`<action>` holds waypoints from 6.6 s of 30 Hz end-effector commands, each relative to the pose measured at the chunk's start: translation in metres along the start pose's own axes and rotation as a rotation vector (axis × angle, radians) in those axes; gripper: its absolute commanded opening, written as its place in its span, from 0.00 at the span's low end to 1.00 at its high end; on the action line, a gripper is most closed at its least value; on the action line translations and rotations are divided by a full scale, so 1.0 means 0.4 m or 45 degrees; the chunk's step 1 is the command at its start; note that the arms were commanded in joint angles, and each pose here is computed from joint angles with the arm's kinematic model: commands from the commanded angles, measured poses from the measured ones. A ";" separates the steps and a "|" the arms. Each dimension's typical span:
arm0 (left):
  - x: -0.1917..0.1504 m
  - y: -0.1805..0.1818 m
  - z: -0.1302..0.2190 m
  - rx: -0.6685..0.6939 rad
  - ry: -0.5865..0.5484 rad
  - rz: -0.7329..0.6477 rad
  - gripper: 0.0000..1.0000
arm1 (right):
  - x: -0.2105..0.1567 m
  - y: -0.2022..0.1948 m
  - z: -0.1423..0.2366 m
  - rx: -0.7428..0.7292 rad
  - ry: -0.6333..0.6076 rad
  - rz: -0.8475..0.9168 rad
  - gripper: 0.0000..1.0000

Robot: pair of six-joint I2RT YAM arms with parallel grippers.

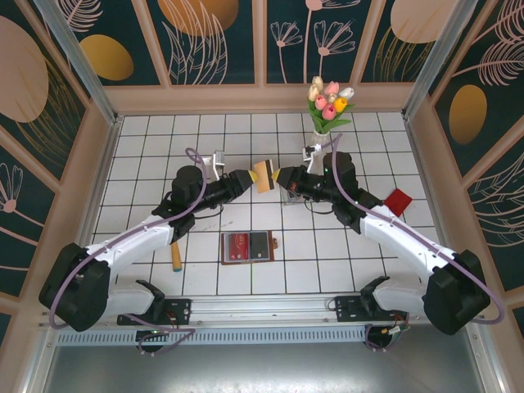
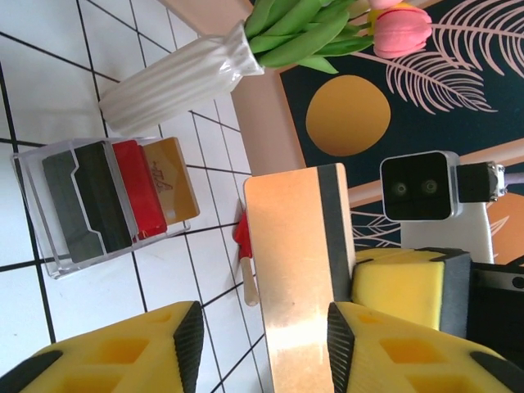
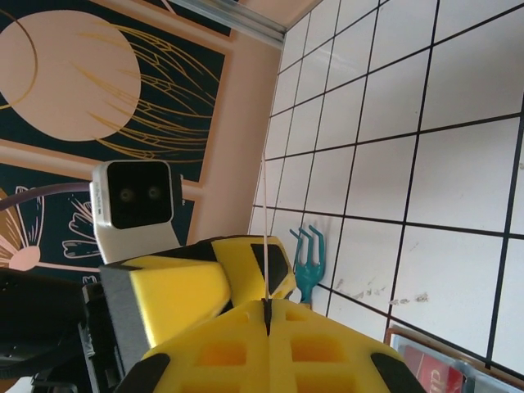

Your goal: Put the credit cards into the card holder

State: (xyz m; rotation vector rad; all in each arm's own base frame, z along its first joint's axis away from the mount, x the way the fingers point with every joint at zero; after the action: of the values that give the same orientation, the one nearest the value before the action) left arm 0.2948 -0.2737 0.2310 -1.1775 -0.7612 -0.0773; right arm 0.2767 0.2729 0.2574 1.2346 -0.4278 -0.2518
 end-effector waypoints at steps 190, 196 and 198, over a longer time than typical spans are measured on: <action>-0.401 0.403 0.211 0.735 0.574 0.020 0.46 | -0.278 -0.448 -0.092 -1.044 0.046 0.217 0.00; -0.402 0.404 0.212 0.733 0.573 0.023 0.46 | -0.271 -0.381 -0.098 -0.888 0.008 0.170 0.00; -0.401 0.402 0.211 0.730 0.572 0.021 0.46 | -0.268 -0.361 -0.094 -0.860 -0.004 0.161 0.00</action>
State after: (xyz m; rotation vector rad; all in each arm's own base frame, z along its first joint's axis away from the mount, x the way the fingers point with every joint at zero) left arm 0.2101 -0.1844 0.0292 -0.5598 -0.3718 -0.0852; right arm 0.2045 0.2959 0.0723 0.4572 -0.3629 -0.2389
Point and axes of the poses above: each hand's point on the last joint's axis, 136 mm out from that joint toward the fingers, its own z axis back along the fingers, its own y axis along the line the jaws close on, x = y × z, the point moved 1 cm from there along z, back along the fingers, and after that the axes turned 13 degrees about -z, right-handed, at the moved point
